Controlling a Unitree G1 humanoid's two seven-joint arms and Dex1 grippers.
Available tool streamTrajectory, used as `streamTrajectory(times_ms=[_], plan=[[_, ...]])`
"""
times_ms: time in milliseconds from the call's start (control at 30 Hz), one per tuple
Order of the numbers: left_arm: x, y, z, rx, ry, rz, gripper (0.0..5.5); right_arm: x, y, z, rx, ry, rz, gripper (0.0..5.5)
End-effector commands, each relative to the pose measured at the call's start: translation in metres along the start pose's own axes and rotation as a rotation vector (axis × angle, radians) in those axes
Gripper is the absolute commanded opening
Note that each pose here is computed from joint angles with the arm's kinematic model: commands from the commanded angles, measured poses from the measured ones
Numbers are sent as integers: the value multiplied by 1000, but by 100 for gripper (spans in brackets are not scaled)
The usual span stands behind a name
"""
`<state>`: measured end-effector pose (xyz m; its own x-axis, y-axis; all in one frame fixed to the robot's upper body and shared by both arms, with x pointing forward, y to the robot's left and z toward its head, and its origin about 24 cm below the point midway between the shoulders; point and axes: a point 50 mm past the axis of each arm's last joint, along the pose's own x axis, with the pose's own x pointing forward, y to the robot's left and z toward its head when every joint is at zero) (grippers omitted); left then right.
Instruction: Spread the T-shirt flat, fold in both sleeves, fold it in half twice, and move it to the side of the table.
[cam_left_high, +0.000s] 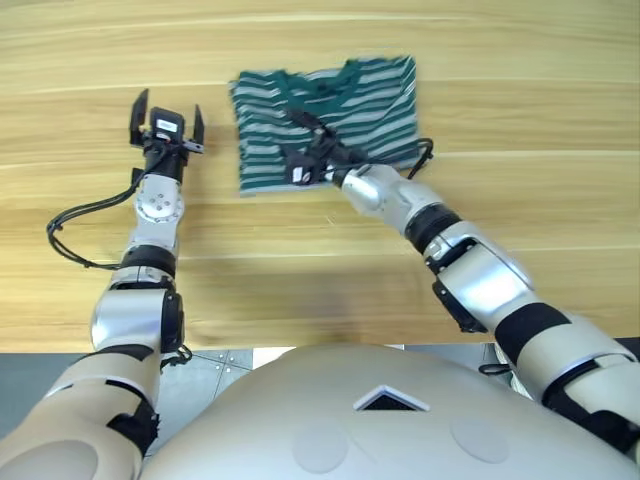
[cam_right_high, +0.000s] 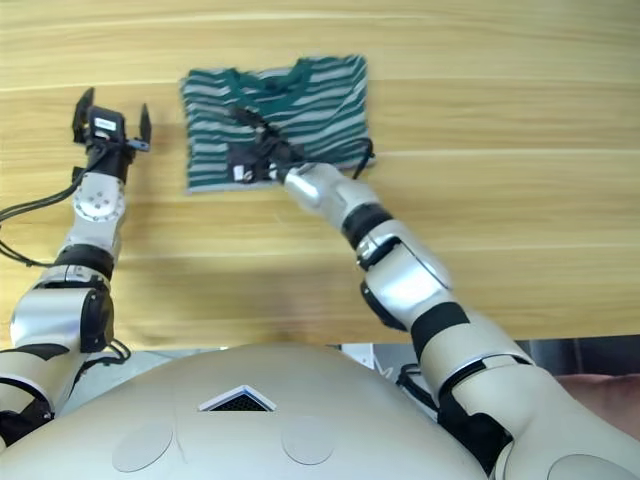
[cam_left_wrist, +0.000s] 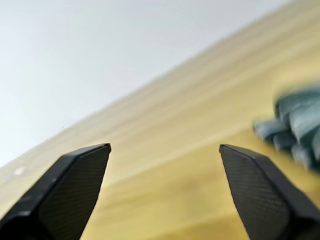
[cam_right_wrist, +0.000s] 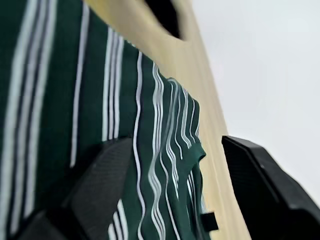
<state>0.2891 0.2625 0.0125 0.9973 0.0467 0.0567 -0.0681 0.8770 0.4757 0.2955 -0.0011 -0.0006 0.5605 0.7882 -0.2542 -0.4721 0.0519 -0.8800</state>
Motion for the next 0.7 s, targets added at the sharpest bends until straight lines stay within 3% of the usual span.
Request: streamTrajectory(times_ms=[33, 133, 200, 333, 433, 567, 700], plan=[[2, 6, 13, -5, -77, 22, 404, -38, 47, -38, -21, 130, 328, 332], [3, 6, 17, 12, -88, 2, 404, -58, 46, -51, -37, 101, 401, 332], [5, 3, 20, 33, -101, -34, 404, -87, 45, -62, -62, 42, 453, 332], [4, -10, 31, 98, -159, -160, 404, -182, 43, -64, -26, -51, 525, 332], [0, -31, 39, 172, -216, -307, 404, -227, 21, -52, 5, -41, 456, 332], [9, -52, 59, 200, -293, -385, 404, -218, -33, -36, 31, -102, 95, 332], [12, -80, 78, 238, -377, -511, 404, -217, -93, -10, 210, -255, -392, 332]])
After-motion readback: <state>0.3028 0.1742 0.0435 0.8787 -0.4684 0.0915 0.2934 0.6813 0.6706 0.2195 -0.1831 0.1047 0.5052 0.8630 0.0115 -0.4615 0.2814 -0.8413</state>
